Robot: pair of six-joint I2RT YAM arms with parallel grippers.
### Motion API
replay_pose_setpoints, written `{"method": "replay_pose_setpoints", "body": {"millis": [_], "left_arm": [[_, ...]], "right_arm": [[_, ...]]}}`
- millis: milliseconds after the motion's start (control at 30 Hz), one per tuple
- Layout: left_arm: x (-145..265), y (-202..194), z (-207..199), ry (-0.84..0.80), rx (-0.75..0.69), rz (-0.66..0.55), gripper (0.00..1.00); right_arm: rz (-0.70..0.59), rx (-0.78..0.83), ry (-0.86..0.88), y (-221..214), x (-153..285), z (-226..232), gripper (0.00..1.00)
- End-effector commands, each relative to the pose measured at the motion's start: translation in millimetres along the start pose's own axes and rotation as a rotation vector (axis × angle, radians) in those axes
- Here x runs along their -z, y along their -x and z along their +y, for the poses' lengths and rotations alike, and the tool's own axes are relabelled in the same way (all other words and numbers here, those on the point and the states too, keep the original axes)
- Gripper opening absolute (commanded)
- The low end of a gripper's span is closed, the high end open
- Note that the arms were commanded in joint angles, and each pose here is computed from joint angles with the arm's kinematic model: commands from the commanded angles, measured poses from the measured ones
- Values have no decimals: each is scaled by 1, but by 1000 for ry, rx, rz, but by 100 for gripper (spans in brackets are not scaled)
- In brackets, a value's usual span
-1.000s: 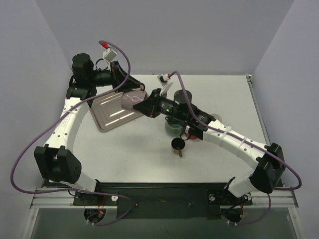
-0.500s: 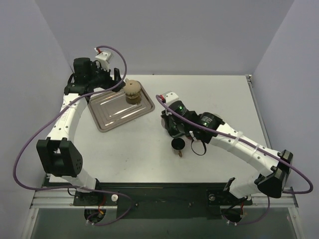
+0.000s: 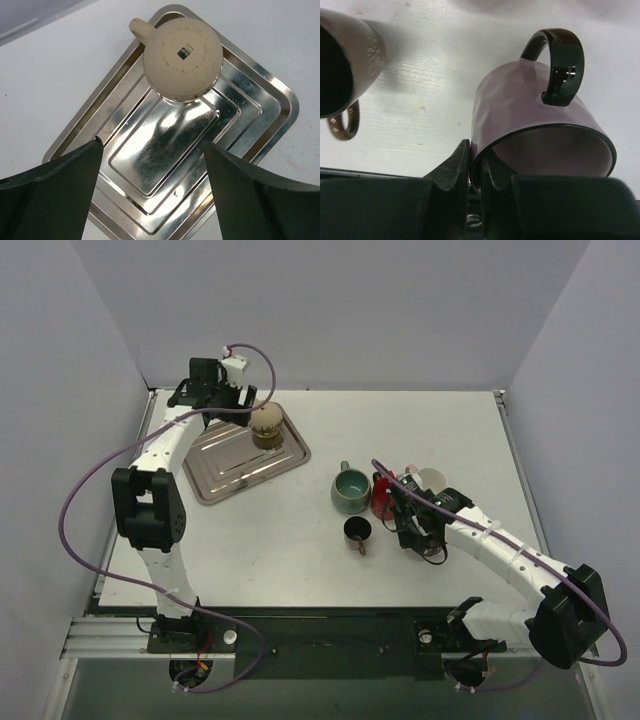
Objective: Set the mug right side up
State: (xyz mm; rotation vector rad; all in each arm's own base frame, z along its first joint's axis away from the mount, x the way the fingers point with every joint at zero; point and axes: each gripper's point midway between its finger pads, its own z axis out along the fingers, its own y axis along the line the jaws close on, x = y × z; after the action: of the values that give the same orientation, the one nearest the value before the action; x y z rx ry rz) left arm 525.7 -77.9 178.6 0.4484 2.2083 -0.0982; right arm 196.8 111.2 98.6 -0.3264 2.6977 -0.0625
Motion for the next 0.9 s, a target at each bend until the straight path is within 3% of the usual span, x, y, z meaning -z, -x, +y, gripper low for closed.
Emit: {"method": "replay_pose_setpoints", "body": {"millis": [0, 167, 400, 600, 867], "left_arm": [[-2, 45, 5, 49, 17, -97, 93], [-25, 68, -4, 41, 125, -153, 93], [-90, 61, -19, 41, 217, -33, 94], [-118, 69, -22, 74, 156, -80, 95], [-133, 32, -22, 96, 20, 28, 97]], "right_arm": [[-37, -120, 98, 11, -27, 15, 0], [13, -131, 87, 3, -44, 15, 3], [-12, -146, 72, 6, -44, 12, 50], [-24, -152, 64, 1, -40, 9, 58], [-61, -158, 64, 1, -32, 5, 59]]}}
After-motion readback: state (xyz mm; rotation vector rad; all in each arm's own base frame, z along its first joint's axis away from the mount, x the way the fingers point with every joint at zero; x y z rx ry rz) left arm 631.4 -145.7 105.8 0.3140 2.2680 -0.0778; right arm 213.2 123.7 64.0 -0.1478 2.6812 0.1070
